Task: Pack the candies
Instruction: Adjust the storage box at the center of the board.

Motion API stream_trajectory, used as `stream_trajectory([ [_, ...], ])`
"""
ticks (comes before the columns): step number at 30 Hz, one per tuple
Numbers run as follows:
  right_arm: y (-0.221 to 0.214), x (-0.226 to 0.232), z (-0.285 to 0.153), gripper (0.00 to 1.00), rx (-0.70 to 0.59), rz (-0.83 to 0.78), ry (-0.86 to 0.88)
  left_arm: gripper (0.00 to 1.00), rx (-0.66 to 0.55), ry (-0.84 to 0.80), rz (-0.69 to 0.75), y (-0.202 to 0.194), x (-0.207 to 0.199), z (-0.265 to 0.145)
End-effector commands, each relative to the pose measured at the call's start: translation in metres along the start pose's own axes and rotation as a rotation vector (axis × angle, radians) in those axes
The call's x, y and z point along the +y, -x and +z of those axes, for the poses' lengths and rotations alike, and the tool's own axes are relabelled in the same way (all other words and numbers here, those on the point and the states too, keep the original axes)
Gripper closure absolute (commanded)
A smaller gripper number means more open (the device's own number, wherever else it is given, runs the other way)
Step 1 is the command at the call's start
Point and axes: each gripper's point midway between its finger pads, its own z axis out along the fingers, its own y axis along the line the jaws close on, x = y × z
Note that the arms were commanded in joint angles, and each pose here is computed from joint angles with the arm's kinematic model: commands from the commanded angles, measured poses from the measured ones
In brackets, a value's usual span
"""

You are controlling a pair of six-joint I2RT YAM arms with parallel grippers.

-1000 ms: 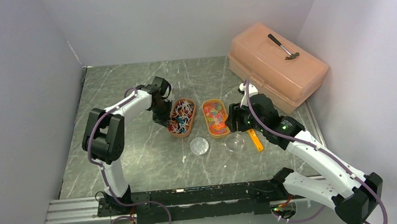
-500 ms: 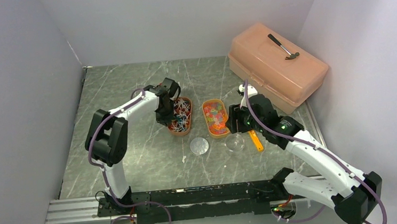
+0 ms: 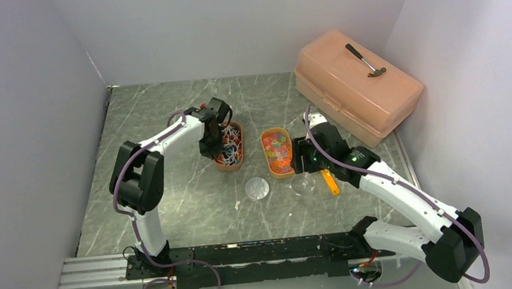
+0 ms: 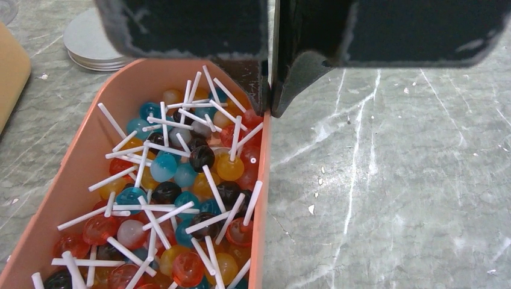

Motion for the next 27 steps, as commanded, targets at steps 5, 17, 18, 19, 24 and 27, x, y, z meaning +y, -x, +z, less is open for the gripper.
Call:
stream_trajectory([
  [5,0.023,0.0,0.019,0.38,-0.043,0.026,-0.05,0.9,-0.056,-0.048,-0.048,0.009,-0.007,-0.009],
  [17,0.039,-0.015,0.058,0.42,-0.025,0.05,-0.118,0.74,-0.053,-0.069,-0.042,-0.002,-0.002,-0.016],
  [18,0.041,-0.018,0.06,0.43,-0.025,0.051,-0.126,0.7,-0.053,-0.073,-0.042,-0.002,-0.002,-0.018],
  [19,0.042,-0.021,0.064,0.44,-0.024,0.052,-0.131,0.67,-0.052,-0.073,-0.039,-0.003,-0.002,-0.02],
  [24,0.045,-0.033,0.08,0.51,-0.002,0.083,-0.124,0.59,-0.077,-0.088,-0.035,0.0,0.002,-0.042],
  [27,0.043,-0.039,0.089,0.54,0.014,0.101,-0.127,0.54,-0.105,-0.094,-0.027,0.004,0.007,-0.06],
])
